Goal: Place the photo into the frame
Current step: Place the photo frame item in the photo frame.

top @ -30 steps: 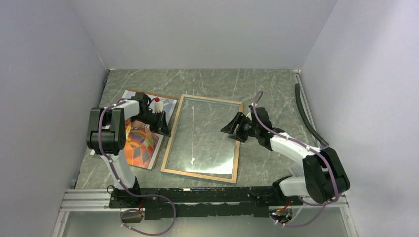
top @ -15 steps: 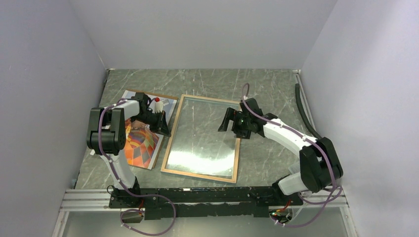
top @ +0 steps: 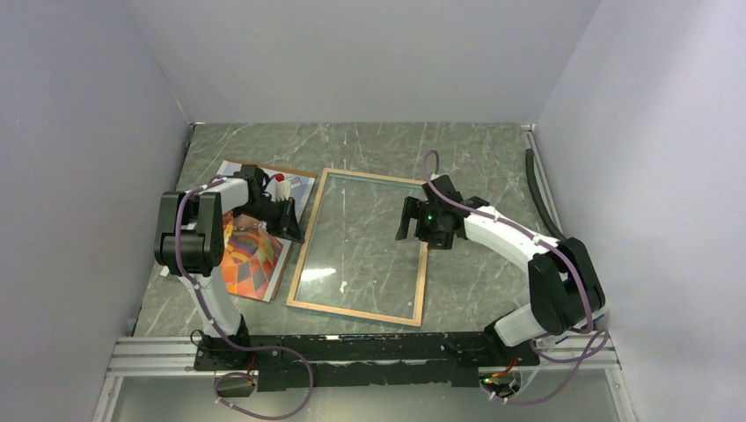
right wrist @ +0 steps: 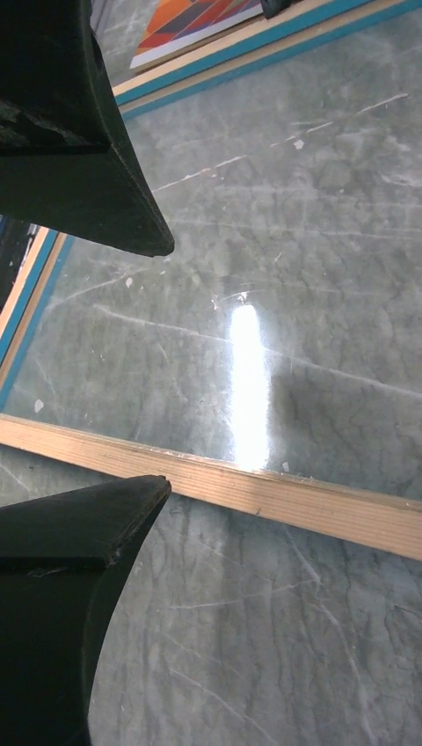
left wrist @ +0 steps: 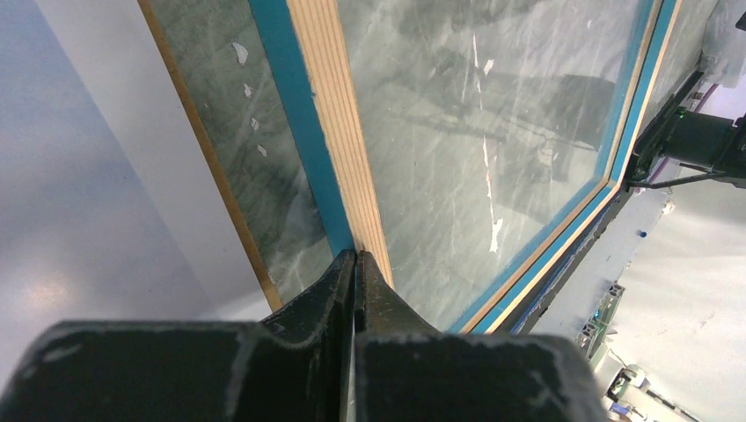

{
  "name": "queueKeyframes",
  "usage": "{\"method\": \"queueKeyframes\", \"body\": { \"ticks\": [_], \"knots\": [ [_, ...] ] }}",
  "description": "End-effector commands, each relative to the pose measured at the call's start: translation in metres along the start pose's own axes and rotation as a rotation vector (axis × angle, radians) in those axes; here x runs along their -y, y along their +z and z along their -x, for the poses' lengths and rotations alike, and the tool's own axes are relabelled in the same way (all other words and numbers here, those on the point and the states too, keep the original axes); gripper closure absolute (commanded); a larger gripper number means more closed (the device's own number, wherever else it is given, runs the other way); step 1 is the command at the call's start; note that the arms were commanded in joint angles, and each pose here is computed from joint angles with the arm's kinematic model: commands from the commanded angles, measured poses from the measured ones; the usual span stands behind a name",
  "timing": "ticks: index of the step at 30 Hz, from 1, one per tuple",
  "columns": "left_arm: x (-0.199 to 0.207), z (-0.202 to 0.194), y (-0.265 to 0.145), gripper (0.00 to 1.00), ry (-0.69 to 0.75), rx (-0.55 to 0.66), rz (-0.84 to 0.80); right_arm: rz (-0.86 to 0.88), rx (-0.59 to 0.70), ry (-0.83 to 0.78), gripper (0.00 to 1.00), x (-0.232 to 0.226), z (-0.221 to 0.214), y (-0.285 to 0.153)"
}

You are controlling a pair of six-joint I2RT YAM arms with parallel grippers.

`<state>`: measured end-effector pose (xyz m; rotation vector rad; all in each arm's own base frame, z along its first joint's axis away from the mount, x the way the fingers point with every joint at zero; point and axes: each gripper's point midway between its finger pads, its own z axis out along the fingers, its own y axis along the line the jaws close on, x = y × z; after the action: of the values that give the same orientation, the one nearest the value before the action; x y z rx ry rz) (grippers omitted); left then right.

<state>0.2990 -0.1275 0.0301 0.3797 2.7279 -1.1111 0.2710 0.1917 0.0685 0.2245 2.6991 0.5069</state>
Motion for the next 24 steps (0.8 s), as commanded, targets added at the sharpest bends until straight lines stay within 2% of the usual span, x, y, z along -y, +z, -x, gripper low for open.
{"method": "queueKeyframes", "body": {
  "ticks": [1,11,20,22,24],
  "knots": [
    [0.003,0.000,0.003,0.94,0.019,-0.004,-0.008,-0.006,0.042,-0.024,0.00,-0.007,0.015,-0.005],
    [0.006,-0.001,0.000,0.94,0.024,-0.007,-0.014,-0.061,0.076,0.028,0.02,0.021,0.010,-0.010],
    [0.011,-0.003,-0.009,0.94,0.046,-0.015,-0.012,-0.052,0.038,0.029,0.30,0.034,-0.015,-0.009],
    [0.011,-0.004,-0.011,0.94,0.050,-0.019,-0.008,-0.040,0.027,0.033,0.38,0.034,-0.021,-0.007],
    [0.012,-0.007,-0.012,0.94,0.057,-0.024,-0.003,-0.036,0.013,0.038,0.51,0.037,-0.026,-0.003]
  ]
}}
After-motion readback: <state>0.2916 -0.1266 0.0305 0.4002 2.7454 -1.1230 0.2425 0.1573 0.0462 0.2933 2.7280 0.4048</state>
